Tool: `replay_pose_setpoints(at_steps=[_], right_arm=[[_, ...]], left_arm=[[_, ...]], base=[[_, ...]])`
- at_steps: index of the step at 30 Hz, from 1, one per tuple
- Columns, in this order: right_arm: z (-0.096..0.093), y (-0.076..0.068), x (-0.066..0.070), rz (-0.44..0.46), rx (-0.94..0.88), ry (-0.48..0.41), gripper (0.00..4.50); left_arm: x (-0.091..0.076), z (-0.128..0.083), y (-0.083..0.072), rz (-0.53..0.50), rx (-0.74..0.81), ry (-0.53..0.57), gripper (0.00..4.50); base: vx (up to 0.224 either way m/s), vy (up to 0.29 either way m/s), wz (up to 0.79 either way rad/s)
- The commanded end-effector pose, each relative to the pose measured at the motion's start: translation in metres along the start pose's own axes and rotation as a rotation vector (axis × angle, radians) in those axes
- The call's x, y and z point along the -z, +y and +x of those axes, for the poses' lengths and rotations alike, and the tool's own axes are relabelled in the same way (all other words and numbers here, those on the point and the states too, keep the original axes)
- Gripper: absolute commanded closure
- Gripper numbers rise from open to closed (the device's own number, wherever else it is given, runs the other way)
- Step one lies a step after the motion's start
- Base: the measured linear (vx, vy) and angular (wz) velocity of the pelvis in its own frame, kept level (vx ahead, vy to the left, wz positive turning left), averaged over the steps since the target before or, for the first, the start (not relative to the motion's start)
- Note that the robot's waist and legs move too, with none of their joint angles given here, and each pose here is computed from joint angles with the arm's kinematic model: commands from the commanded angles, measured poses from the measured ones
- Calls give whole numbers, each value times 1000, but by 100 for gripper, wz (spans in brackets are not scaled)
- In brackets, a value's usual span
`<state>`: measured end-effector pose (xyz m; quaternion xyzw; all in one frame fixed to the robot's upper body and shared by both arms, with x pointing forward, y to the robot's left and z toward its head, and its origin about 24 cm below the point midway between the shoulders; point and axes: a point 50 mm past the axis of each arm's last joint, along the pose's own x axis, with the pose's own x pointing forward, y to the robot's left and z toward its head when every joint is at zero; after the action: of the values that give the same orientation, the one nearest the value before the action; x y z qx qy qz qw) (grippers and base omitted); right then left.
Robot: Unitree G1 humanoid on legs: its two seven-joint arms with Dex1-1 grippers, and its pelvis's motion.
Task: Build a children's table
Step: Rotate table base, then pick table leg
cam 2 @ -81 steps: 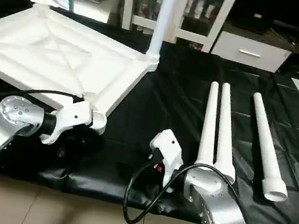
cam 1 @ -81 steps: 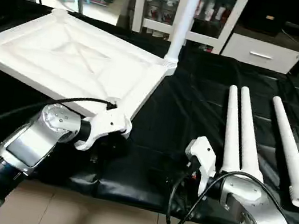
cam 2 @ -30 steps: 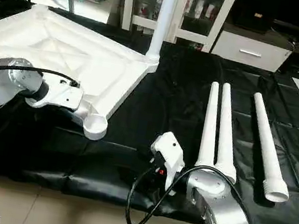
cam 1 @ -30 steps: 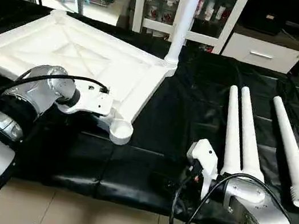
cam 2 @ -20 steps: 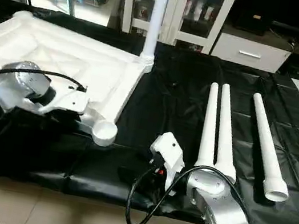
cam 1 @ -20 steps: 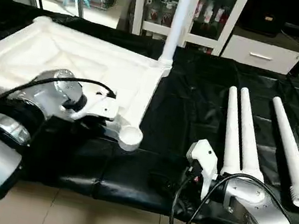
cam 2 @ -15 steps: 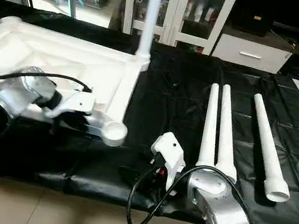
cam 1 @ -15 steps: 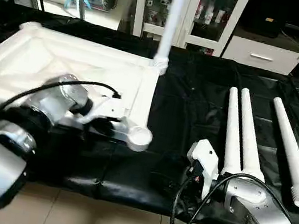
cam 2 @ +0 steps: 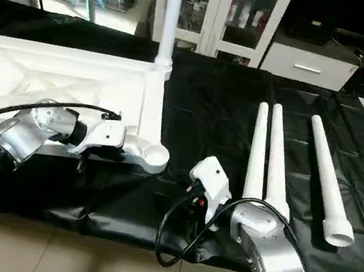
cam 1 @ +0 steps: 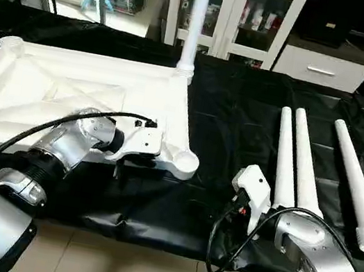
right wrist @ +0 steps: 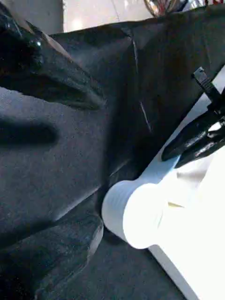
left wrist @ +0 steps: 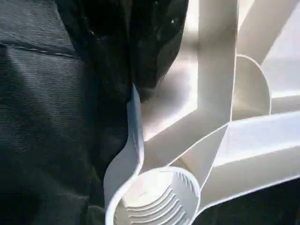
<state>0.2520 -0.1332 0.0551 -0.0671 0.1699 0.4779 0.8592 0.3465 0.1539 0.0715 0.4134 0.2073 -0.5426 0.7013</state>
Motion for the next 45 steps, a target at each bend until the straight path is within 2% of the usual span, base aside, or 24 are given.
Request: replay_pose_setpoints(at_steps=[1,5,11,13,16,17,21,23,24,27,28,30,31,32,33,34,37,39,40,41,45], right_arm=[[-2,-6,-4,-16,28,-8,68],[-1,-9,-4,-18,41,-5,68],[0,-10,-5,-23,45,-9,68],[-1,-12,-6,-24,53,-13,68],[-2,-13,-6,-19,64,-21,68],[-2,-13,-6,-18,66,-24,68],[-3,-16,-9,-11,79,-41,68],[-3,-19,-12,-9,93,-52,68],[-3,-19,-12,-9,93,-52,68],[-4,-32,-22,12,200,-85,68],[-5,-42,-26,46,293,-97,68],[-7,-60,-28,135,421,-103,33],[-7,-63,-28,153,444,-102,33],[-9,-73,-29,170,515,-88,27],[-10,-75,-29,168,527,-84,13],[-11,-84,-31,150,593,-73,13],[-11,-98,-35,165,709,-62,4],[-12,-109,-34,172,807,4,4],[-11,-109,-33,175,811,8,4],[-11,-117,-28,235,869,83,4],[-11,-123,-24,289,901,136,4]], left_arm=[[16,0,-4,-13,-39,81,446],[19,-1,0,-78,-100,107,446],[22,-2,-6,-68,-64,110,446],[21,-5,-5,-121,-64,70,401],[17,-12,-4,-194,-54,4,384],[17,-13,-4,-203,-57,-10,354],[9,-28,0,-228,-68,-98,337],[2,-40,5,-244,-86,-157,302],[2,-40,5,-244,-86,-157,302],[-9,-59,15,-267,-163,-273,302],[-14,-67,19,-276,-209,-319,302],[-21,-74,23,-275,-270,-379,299],[-23,-75,23,-277,-280,-390,299],[-31,-77,21,-285,-289,-439,299],[-33,-78,21,-288,-288,-449,299],[-41,-77,16,-295,-286,-490,299],[-48,-71,3,-311,-226,-520,299],[-54,-65,-10,-329,-161,-541,299],[-54,-65,-11,-330,-159,-542,299],[-62,-58,-21,-343,-119,-562,299],[-69,-54,-31,-353,-84,-565,299]], base=[[0,0,0],[0,0,0],[0,0,0],[0,0,0],[0,0,0],[0,0,0],[0,0,0],[0,0,0],[0,0,0],[0,0,0],[0,0,0],[0,0,0],[0,0,0],[0,0,0],[0,0,0],[0,0,0],[0,0,0],[0,0,0],[0,0,0],[0,0,0],[0,0,0]])
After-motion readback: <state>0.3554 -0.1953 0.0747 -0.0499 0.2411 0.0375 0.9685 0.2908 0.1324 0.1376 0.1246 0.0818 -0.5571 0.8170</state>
